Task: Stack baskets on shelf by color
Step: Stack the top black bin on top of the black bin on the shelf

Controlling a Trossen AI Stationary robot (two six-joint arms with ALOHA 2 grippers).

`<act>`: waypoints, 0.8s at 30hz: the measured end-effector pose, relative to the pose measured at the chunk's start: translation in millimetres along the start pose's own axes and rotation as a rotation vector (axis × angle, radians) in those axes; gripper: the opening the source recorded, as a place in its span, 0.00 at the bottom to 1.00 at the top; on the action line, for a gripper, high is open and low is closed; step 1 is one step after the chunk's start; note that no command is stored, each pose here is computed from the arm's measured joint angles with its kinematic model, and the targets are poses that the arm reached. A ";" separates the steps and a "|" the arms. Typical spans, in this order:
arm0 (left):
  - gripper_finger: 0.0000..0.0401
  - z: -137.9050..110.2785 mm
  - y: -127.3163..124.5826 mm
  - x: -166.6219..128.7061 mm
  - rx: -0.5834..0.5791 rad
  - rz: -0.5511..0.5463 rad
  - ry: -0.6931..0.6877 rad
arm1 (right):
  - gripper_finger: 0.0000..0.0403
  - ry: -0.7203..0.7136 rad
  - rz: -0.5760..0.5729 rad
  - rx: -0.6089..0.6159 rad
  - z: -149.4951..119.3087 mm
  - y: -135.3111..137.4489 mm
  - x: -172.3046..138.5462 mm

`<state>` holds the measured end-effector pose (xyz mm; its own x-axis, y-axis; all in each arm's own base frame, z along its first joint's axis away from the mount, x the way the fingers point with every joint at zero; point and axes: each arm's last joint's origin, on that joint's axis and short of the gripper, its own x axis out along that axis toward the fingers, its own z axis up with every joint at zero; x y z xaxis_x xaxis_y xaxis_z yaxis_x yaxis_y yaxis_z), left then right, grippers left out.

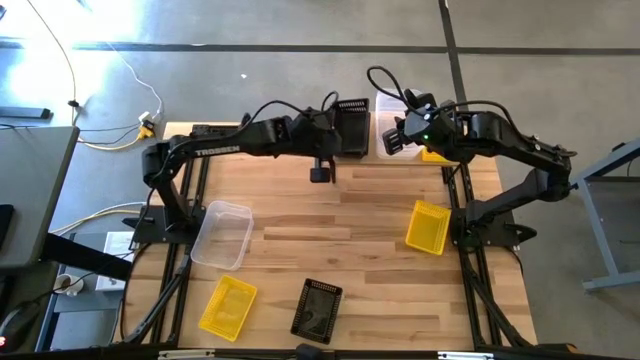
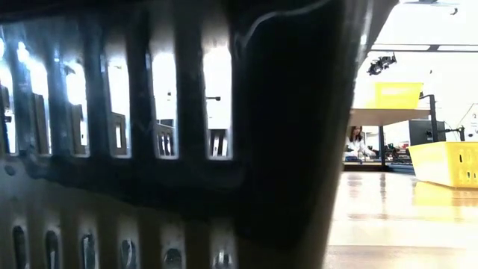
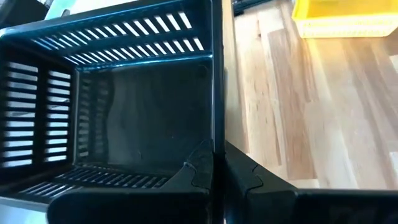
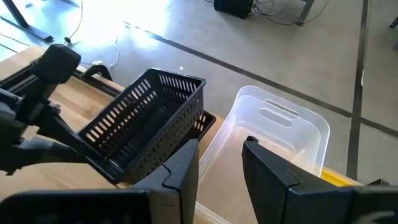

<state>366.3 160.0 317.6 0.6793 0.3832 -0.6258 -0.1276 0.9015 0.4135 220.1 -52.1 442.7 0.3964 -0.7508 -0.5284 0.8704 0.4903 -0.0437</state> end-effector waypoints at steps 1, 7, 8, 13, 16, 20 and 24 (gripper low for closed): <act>0.00 -0.6 -0.4 1.3 0.002 0.001 0.006 | 0.27 0.000 0.000 0.000 0.0 0.0 0.0; 0.00 -3.0 -1.6 6.7 0.010 0.006 0.030 | 0.27 0.005 0.008 -0.015 -0.1 0.2 0.0; 0.00 -3.0 -1.5 6.7 0.011 0.008 0.030 | 0.27 0.005 0.008 -0.016 -0.2 0.2 0.0; 0.00 -2.6 -1.9 6.5 0.010 0.010 0.030 | 0.27 0.006 0.009 -0.035 -0.2 0.2 0.0; 0.00 -2.6 -1.9 6.5 0.005 0.012 0.030 | 0.27 0.007 0.011 -0.036 -0.2 0.3 0.0; 0.01 -2.4 -1.2 6.5 0.004 0.029 0.034 | 0.27 0.007 0.010 -0.037 -0.2 0.3 0.0; 0.05 -2.1 -0.5 6.3 0.019 0.047 0.037 | 0.27 0.007 0.010 -0.037 -0.2 0.3 0.0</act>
<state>369.1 162.4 312.1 0.6455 0.4326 -0.6294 -0.1452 0.8786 0.4550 220.2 -51.8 442.5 0.4031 -0.7427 -0.5346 0.8549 0.5141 -0.0697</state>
